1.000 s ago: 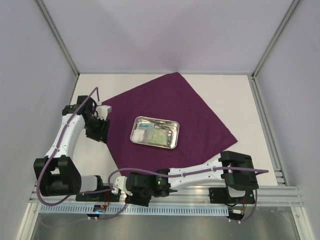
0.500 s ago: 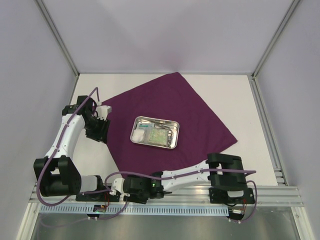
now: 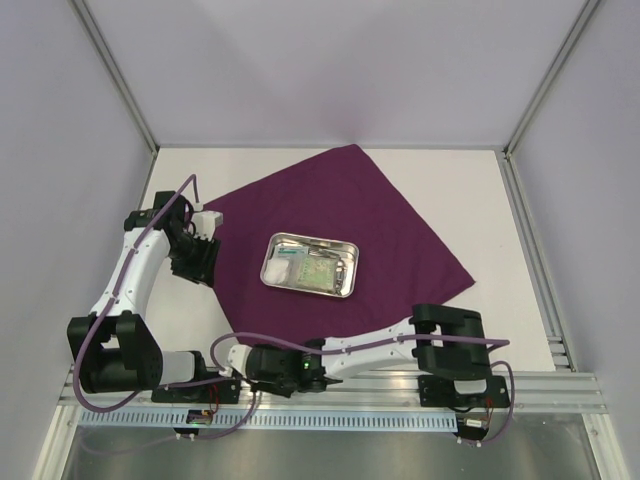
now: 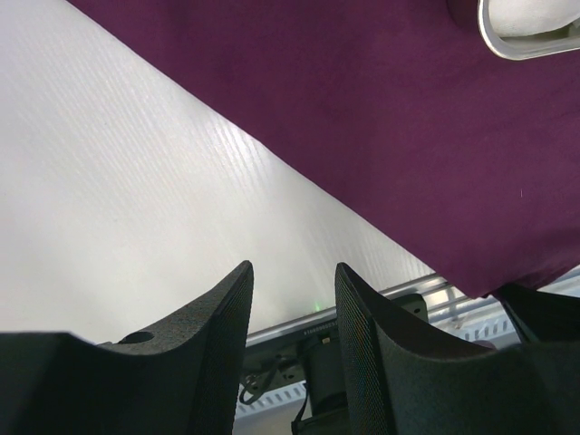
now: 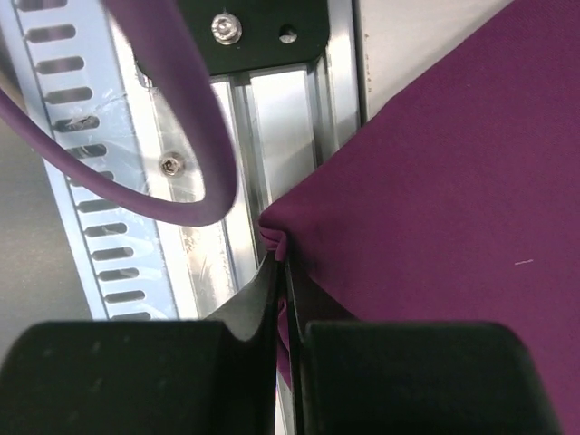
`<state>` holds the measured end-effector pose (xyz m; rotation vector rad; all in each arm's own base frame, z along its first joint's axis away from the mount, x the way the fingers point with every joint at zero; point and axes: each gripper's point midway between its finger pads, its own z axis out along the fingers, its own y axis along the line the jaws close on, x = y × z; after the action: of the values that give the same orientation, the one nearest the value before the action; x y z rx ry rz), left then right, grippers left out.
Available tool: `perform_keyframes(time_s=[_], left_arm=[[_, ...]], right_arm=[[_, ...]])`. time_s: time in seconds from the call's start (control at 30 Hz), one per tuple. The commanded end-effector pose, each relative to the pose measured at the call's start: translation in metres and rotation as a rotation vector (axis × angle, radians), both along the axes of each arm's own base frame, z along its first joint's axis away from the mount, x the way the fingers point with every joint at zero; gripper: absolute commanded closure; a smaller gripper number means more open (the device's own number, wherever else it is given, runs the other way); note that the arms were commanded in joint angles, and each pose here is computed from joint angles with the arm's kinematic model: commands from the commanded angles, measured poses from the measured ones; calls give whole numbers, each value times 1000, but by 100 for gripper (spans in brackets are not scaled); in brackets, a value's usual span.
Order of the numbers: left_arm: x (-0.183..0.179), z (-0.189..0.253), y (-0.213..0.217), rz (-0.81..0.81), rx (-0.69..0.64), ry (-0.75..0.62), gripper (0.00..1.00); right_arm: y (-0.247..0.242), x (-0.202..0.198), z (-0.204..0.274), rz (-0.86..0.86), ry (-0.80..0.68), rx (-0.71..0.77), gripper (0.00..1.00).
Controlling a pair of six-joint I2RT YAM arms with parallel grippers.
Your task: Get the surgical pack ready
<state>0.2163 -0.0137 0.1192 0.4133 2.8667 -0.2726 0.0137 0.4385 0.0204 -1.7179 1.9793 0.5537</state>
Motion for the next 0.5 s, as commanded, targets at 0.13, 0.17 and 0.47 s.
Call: perform_keyframes(time_s=[0.13,0.17,0.47], left_arm=[[11,15,6,4,26,-59,50],[13,18,6,2,31,-66,50],[35,46,11,-11,52,-111,50]], right_arm=[[-21,100,51,-324,-112,102,100],[-24,109,55,-353,-110,115,99],[-47,201,117,-545,-117,232,99]])
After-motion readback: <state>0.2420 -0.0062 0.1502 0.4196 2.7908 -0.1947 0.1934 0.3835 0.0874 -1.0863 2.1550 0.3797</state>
